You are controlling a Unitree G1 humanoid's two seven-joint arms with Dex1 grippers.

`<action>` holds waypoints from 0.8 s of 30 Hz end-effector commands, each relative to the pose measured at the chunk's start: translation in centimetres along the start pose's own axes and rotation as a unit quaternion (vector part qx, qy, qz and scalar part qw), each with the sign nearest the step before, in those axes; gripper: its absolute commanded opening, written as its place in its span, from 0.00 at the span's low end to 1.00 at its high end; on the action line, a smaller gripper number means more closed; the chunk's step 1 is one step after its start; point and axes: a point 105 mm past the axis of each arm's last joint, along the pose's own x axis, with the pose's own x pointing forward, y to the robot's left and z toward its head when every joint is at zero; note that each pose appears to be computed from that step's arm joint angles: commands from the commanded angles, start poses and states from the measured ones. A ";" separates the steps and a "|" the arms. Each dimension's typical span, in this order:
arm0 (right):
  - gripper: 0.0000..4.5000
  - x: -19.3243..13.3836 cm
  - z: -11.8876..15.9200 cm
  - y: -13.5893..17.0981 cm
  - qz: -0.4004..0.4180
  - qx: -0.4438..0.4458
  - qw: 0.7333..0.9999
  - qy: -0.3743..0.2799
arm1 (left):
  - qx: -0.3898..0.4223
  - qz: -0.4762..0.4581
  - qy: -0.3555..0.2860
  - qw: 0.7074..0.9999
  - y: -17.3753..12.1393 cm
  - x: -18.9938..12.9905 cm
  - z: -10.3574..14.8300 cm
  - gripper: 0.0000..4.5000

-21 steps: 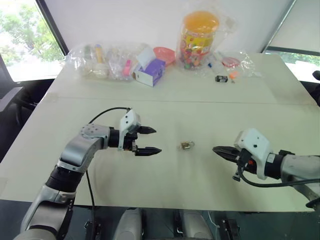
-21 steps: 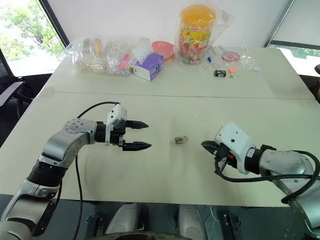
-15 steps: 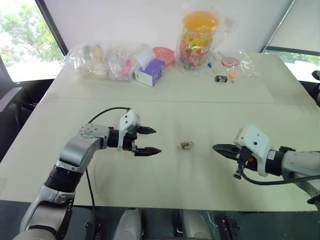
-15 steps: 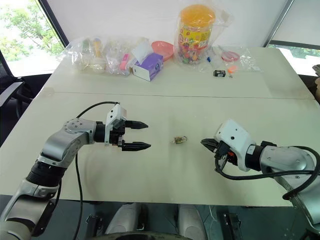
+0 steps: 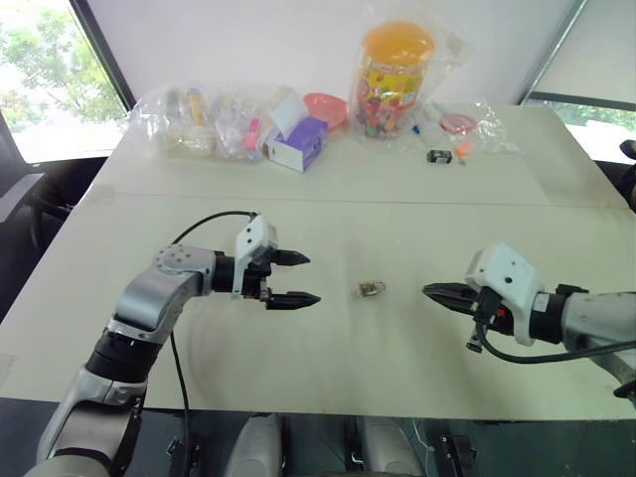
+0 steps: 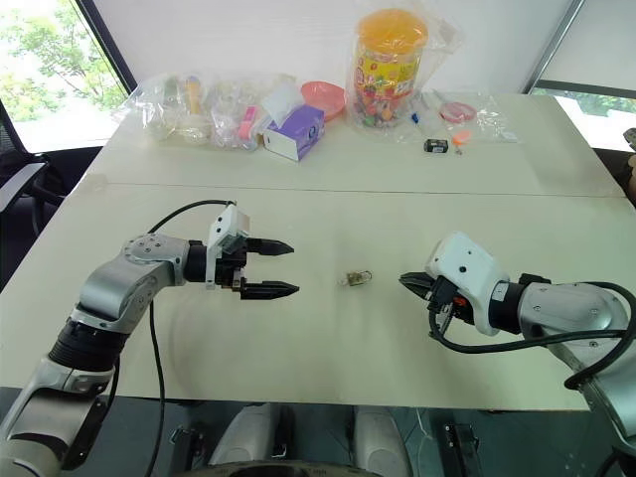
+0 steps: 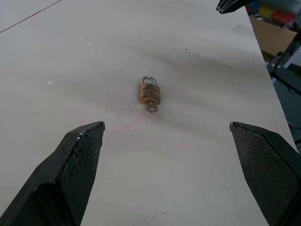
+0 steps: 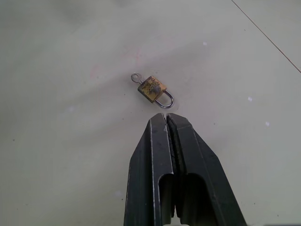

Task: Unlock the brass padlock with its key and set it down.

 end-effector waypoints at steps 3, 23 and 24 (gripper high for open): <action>0.00 0.1 0.8 -0.1 0.005 -0.029 1.000 -0.010 | 0.023 -0.006 -0.004 1.000 -0.2 -0.4 0.9 0.99; 0.77 5.3 -0.6 -0.3 0.126 -0.131 0.983 0.007 | 0.039 0.005 0.014 0.999 0.3 -1.1 0.8 1.00; 0.90 5.8 -0.5 -0.4 0.129 -0.123 0.984 0.001 | 0.040 0.008 0.012 0.999 0.4 -1.2 1.0 1.00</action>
